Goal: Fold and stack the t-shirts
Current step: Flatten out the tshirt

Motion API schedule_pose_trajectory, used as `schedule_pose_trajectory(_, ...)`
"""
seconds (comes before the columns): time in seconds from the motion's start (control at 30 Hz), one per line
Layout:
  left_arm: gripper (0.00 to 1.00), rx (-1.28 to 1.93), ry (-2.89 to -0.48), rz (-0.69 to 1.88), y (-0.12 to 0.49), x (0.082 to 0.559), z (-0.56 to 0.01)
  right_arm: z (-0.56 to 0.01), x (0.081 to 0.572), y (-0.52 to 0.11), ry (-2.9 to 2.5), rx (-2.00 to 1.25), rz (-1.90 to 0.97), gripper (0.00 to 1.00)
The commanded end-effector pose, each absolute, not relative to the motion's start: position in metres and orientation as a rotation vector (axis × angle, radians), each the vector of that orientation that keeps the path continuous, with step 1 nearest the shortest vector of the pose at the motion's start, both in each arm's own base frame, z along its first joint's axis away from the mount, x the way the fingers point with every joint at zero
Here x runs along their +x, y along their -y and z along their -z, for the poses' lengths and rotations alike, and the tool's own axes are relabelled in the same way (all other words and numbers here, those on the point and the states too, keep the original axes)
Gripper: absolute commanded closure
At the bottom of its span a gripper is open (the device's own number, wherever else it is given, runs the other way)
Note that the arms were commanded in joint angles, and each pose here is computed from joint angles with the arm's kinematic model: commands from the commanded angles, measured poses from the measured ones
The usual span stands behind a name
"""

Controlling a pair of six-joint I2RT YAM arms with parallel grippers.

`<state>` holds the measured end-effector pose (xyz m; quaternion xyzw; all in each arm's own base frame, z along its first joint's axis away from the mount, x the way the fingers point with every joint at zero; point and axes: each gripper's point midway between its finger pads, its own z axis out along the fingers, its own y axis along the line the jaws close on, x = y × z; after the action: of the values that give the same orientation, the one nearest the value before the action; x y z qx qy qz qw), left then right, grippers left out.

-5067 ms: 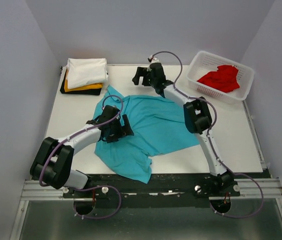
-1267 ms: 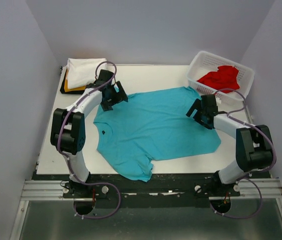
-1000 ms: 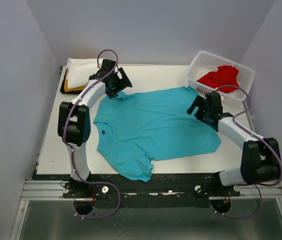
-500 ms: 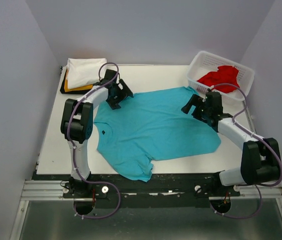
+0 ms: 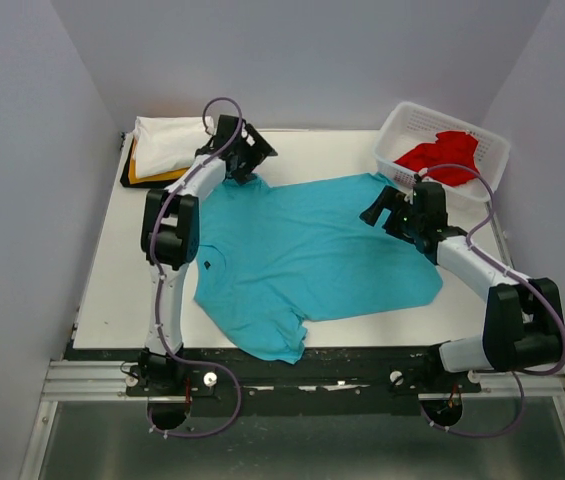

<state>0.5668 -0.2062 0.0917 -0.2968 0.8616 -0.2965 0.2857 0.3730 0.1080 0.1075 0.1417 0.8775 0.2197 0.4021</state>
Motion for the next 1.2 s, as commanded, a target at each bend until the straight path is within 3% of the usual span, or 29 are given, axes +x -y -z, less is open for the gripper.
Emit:
schedule_pose_trajectory(0.0,0.01,-0.704,-2.116,0.905,0.220,0.631,-0.130,-0.114,0.374,-0.102,-2.215,0.354,-0.512,0.00)
schedule_pose_trajectory(0.1,0.01,-0.576,-2.060,0.939,0.226,0.655,-0.146,-0.113,0.369,-0.101,-2.225,0.352,-0.505,0.00)
schedule_pose_trajectory(0.2,0.01,-0.410,-2.044,1.027,0.239,0.645,-0.171,-0.112,0.368,-0.096,-2.220,0.355,-0.475,0.00)
schedule_pose_trajectory(0.37,0.01,-0.392,-2.043,0.792,0.199,0.592,-0.196,-0.110,0.367,-0.097,-2.227,0.349,-0.481,0.00)
schedule_pose_trajectory(0.57,0.01,-0.630,-2.126,0.624,0.157,0.530,-0.145,-0.101,0.368,-0.093,-2.241,0.361,-0.448,0.00)
schedule_pose_trajectory(0.87,0.02,-0.873,-2.114,0.717,0.162,0.563,-0.095,-0.101,0.369,-0.095,-2.241,0.353,-0.463,0.00)
schedule_pose_trajectory(1.17,0.01,-1.149,-1.938,0.772,0.152,0.612,-0.090,-0.098,0.369,-0.095,-2.257,0.355,-0.457,0.00)
